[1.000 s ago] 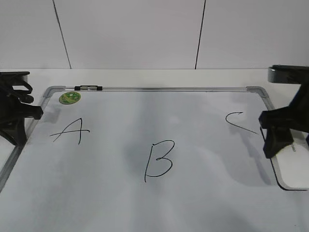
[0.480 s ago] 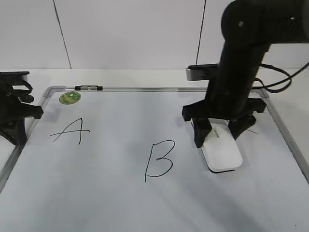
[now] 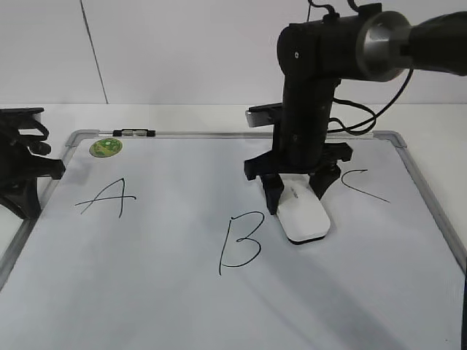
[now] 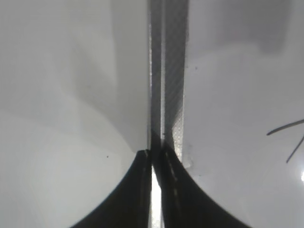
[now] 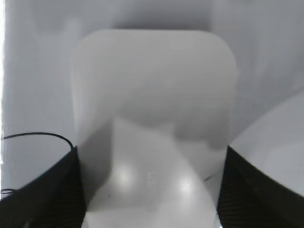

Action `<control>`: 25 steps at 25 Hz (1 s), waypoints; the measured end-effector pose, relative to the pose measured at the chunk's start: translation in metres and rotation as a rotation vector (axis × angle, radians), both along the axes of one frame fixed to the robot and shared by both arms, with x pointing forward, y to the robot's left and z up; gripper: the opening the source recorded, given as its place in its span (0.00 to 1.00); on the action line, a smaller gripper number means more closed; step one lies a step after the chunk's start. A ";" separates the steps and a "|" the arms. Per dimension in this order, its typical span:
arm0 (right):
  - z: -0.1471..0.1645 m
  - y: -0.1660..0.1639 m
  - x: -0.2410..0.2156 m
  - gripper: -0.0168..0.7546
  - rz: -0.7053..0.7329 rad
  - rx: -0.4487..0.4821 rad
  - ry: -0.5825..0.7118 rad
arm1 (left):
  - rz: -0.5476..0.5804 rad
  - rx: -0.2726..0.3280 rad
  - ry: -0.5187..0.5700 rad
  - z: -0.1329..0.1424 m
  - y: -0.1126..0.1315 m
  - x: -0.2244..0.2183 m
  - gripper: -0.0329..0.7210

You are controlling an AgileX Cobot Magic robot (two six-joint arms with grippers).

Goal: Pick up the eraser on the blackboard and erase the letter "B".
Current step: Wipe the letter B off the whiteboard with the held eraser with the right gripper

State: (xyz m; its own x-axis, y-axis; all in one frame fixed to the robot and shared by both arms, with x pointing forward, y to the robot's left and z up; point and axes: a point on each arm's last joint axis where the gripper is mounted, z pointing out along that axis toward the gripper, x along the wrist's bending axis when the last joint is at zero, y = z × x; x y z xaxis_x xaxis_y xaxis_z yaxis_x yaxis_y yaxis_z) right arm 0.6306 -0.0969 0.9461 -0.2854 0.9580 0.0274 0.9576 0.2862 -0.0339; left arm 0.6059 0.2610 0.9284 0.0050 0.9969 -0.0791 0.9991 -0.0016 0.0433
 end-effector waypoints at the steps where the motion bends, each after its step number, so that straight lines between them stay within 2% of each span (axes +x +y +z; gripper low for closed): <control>1: 0.000 0.002 0.000 0.72 0.006 -0.006 0.002 | 0.000 0.000 0.000 0.000 0.000 0.000 0.07; 8: -0.003 0.029 -0.013 0.72 0.103 -0.034 -0.016 | 0.002 0.000 0.003 0.000 0.001 0.000 0.07; 18: -0.003 0.107 -0.070 0.72 0.283 0.094 0.048 | 0.004 -0.003 0.003 0.000 0.000 0.000 0.07; 22: -0.003 0.129 -0.093 0.72 0.352 0.102 0.056 | 0.004 -0.003 0.003 0.000 0.000 0.000 0.07; 25: -0.004 0.131 -0.095 0.72 0.362 0.098 0.050 | 0.005 -0.005 0.003 0.000 0.000 0.000 0.07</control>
